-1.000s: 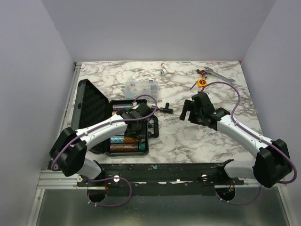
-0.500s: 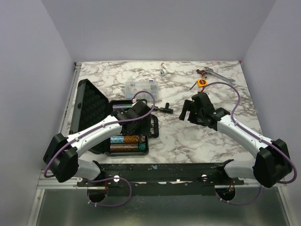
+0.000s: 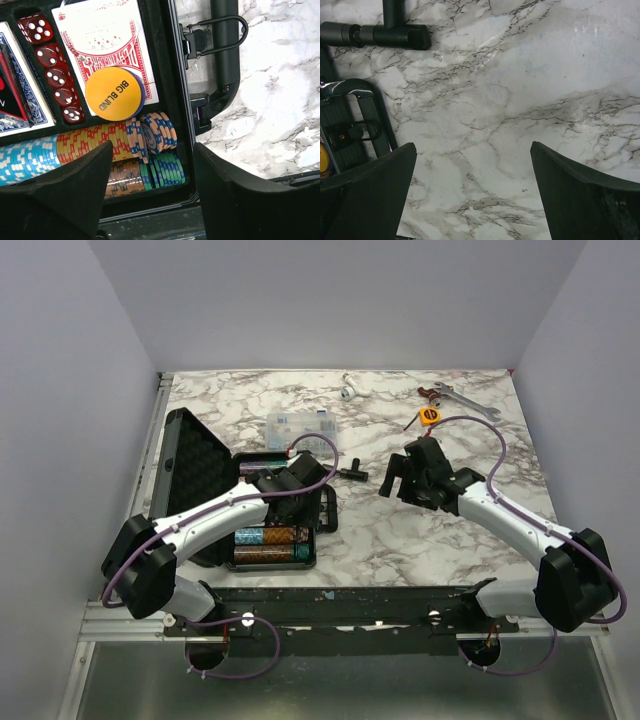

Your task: Pack up texas hold em set

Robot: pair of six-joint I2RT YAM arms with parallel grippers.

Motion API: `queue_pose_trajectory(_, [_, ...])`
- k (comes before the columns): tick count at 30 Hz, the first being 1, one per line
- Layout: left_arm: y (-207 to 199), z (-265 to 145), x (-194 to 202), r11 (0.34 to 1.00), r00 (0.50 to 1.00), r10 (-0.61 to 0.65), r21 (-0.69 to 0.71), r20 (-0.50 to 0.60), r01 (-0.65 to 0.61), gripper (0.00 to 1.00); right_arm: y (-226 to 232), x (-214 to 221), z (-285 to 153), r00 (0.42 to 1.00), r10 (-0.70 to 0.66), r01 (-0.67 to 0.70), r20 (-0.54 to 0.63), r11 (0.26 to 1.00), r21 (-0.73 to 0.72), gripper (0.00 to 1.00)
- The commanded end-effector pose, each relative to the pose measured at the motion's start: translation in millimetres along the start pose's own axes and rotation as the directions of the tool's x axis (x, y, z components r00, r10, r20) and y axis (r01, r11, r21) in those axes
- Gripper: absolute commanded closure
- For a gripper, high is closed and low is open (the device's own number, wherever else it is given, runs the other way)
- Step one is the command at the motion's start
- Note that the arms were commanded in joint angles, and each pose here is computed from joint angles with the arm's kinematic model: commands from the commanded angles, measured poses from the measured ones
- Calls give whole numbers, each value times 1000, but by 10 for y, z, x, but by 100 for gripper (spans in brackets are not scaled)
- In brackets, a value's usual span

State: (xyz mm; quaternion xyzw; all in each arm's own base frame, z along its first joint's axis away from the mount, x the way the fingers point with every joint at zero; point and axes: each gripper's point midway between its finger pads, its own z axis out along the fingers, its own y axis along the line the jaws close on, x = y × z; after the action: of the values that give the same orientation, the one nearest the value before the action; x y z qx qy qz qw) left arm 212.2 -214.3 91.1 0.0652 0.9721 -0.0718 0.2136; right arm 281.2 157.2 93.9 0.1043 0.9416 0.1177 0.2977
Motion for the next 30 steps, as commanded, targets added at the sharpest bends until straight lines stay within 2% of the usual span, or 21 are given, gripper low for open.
queue_pose_trajectory(1, [23, 48, 2, 1000, 1000, -2, -25, 5, 2, 34, -20, 75, 52, 1000, 12, -12, -29, 1000, 3, 2])
queue_pose_trajectory(4, [9, 104, 47, 999, 1000, -4, -33, -16, 3, 32, -18, 93, 75, 999, 10, -10, -38, 1000, 4, 2])
queue_pose_trajectory(7, [19, 145, 69, 999, 1000, -8, -44, -23, 7, 46, -15, 100, 85, 999, 9, -8, -44, 1000, 3, 2])
queue_pose_trajectory(17, [60, 217, 146, 998, 999, -7, -66, -43, 4, 46, -16, 139, 116, 998, 5, -5, -58, 1000, 2, 3])
queue_pose_trajectory(21, [83, 240, 185, 997, 999, -1, -75, -54, -3, 49, -19, 156, 120, 998, 5, -5, -63, 1000, 1, 3])
queue_pose_trajectory(30, [176, 281, 312, 993, 995, 24, -110, -96, -35, 50, -10, 177, 145, 997, 8, -8, -70, 1000, -5, 3])
